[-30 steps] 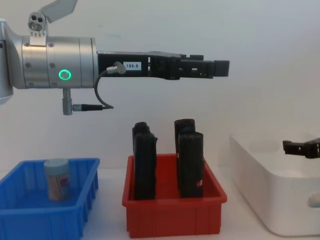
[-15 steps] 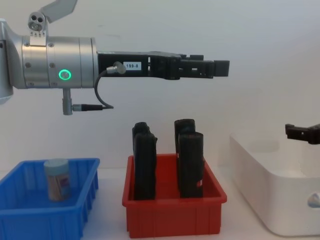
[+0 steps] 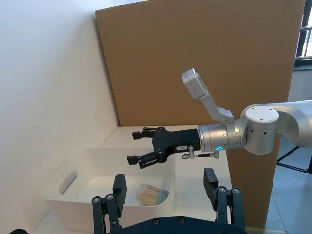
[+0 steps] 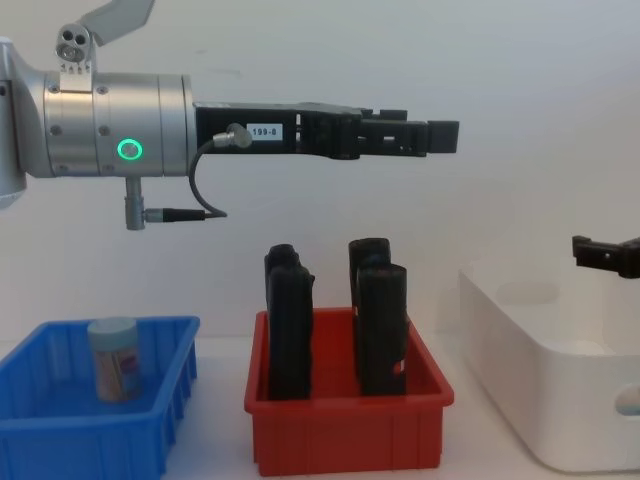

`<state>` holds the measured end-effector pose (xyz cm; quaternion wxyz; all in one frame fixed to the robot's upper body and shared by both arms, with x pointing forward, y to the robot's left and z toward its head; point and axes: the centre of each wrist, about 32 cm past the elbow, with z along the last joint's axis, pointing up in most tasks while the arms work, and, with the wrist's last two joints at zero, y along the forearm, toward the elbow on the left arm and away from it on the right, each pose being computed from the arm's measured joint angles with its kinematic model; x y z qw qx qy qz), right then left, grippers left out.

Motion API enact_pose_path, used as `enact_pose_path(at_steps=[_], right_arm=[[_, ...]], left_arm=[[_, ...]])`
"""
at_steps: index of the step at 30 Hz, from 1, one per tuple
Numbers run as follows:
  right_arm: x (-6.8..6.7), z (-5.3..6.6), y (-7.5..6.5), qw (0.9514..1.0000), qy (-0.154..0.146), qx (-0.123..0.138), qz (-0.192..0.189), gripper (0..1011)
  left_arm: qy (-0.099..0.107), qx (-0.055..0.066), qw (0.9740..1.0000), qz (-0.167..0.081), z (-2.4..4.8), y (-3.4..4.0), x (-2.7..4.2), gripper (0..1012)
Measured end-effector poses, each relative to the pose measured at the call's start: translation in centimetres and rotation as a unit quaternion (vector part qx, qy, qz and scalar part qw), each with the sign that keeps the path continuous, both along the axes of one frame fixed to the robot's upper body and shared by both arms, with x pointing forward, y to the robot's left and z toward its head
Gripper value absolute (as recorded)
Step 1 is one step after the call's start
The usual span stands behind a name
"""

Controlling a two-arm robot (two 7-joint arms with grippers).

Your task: Pick the cotton swabs from the blue box and place them into the white box.

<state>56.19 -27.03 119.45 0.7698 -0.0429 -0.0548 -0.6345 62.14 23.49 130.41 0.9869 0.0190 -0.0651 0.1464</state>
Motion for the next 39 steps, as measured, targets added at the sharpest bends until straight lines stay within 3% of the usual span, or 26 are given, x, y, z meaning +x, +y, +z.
enact_pose_path(at_steps=[9, 19, 28, 39], right_arm=[[-0.3, -0.1, 0.1, 1.0000, -0.001, 0.001, 0.002, 1002], [-2.8, -0.5, 0.7, 0.9998, -0.005, 0.009, 0.017, 1001], [-5.1, -0.8, 1.4, 0.9993, -0.009, 0.019, 0.032, 1002], [-8.3, -0.9, 2.3, 0.9980, -0.013, 0.034, 0.052, 1002]], left_arm=[[0.000, 0.001, 1.0000, 0.008, -0.27, -0.05, -0.19, 1004], [-0.006, 0.005, 0.9987, 0.050, -1.45, -0.36, -1.24, 1004], [-0.013, 0.009, 0.9948, 0.101, -2.81, -0.77, -2.57, 1004], [-0.023, 0.012, 0.9871, 0.158, -4.32, -1.24, -4.19, 1004]])
